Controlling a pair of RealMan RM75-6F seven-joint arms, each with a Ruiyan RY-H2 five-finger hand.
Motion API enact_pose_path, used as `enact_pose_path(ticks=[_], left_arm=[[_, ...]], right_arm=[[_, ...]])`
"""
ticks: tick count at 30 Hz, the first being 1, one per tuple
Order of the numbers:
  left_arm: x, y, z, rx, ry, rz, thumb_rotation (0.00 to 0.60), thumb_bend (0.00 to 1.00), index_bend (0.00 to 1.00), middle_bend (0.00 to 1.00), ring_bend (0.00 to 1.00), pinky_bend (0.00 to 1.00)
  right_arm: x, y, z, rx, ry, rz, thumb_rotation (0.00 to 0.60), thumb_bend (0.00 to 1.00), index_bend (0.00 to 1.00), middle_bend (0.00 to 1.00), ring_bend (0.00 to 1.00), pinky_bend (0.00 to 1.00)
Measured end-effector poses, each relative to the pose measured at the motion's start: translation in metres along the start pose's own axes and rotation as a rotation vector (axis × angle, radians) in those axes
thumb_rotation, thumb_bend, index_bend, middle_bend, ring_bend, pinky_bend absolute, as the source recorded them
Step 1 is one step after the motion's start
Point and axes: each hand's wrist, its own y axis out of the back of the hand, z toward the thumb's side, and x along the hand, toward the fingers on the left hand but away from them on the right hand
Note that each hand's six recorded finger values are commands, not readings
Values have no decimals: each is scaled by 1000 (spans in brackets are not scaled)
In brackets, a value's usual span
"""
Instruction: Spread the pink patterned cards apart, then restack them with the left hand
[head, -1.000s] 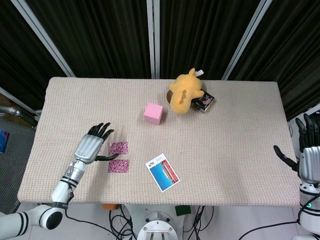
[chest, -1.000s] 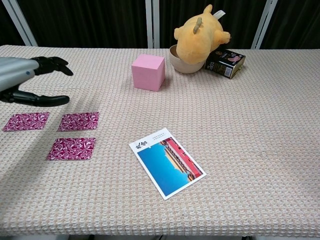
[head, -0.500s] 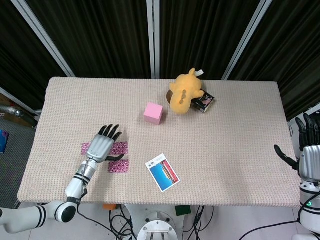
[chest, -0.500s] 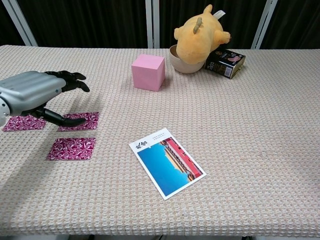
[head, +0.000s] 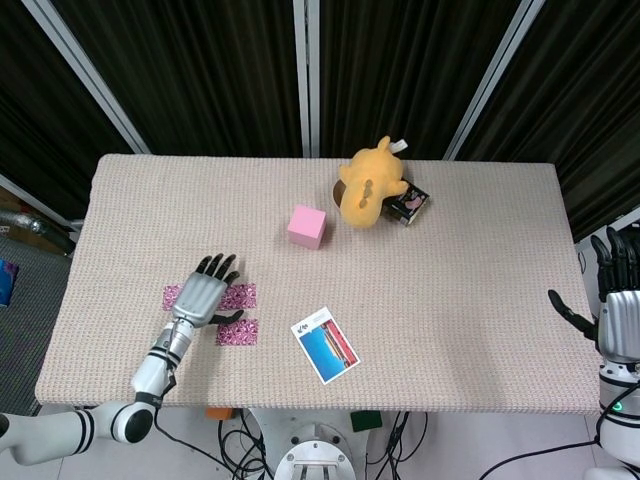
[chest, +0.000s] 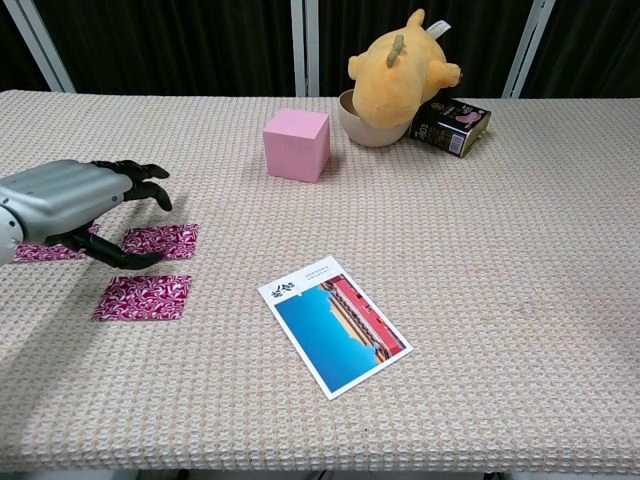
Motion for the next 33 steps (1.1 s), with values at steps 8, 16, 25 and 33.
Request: enact_pose_path(ticks=[8,16,25,33], left_arm=[[1,-4,1,22,-3,-6,402,218,206,0,0,97],[0,-5,2,28,-2,-8,436,233,216,0,0,96],[1,-5,0,12,5,-19,442,238,263,0,0,96],[3,-2,1,5,5,-15,470,250,326,0,0,96]], right_arm=[[0,-1,-1,3,-2,3,600,444,0,0,0,0],[0,-2,-1,1,-2,7,600,445,0,0,0,0],[-1,-2,0,3,1,8,600,445,0,0,0,0],[-1,-4,0,4,0,15,600,444,0,0,0,0]])
